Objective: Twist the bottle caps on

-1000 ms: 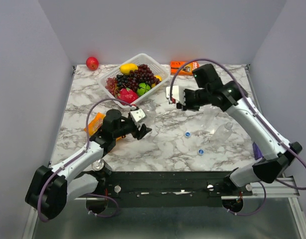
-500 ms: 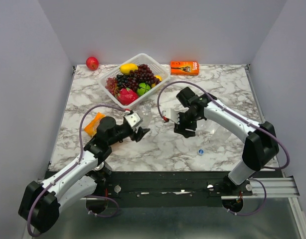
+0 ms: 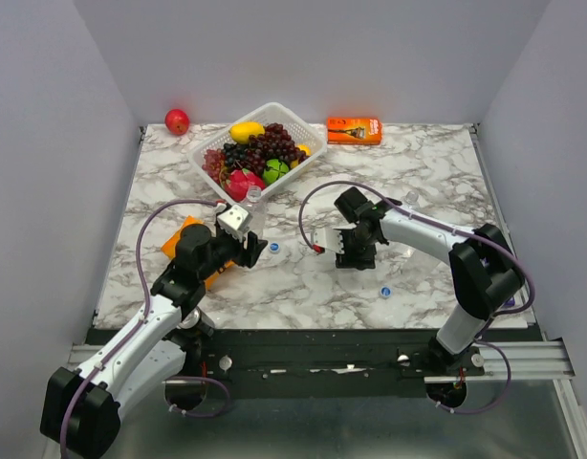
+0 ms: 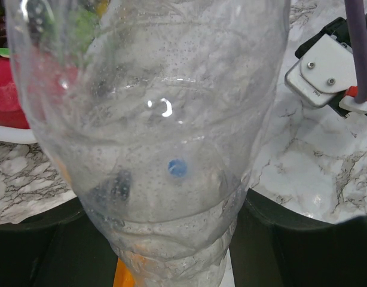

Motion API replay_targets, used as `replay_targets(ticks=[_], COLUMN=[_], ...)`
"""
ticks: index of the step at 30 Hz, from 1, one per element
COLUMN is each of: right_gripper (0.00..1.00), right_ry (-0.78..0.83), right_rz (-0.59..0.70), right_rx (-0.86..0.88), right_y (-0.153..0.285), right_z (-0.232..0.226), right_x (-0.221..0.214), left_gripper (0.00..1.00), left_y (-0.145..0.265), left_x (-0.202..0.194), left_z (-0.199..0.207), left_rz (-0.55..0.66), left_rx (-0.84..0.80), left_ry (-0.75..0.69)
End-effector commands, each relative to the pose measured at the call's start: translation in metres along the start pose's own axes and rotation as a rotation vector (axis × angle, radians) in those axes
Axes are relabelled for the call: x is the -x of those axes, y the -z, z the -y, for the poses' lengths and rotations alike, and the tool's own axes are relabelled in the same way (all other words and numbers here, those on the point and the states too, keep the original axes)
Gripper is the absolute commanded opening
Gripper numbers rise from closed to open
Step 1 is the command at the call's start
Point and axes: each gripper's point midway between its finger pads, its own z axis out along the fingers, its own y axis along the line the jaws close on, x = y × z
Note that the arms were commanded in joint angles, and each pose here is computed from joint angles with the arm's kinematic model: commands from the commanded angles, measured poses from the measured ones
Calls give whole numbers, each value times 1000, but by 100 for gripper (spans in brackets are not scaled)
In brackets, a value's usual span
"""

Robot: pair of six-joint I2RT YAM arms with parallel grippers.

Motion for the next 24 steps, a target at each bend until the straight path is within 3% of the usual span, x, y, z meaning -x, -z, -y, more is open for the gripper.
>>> replay_targets(ticks=[1, 13, 24], right_gripper=[66, 64, 53], right_ry=[45, 34, 45], right_rz=[-24, -36, -58], right_rx=[-51, -68, -49], right_y=[-10, -18, -24], right_z=[8, 21, 20], right_x=[-6, -3, -7], left_gripper=[0, 0, 0], left_y=[0, -3, -3], left_x=[-2, -3, -8], left_z=[-2, 0, -1], left_rz=[-5, -2, -8], left_rx=[10, -6, -8], left_ry=[19, 28, 22])
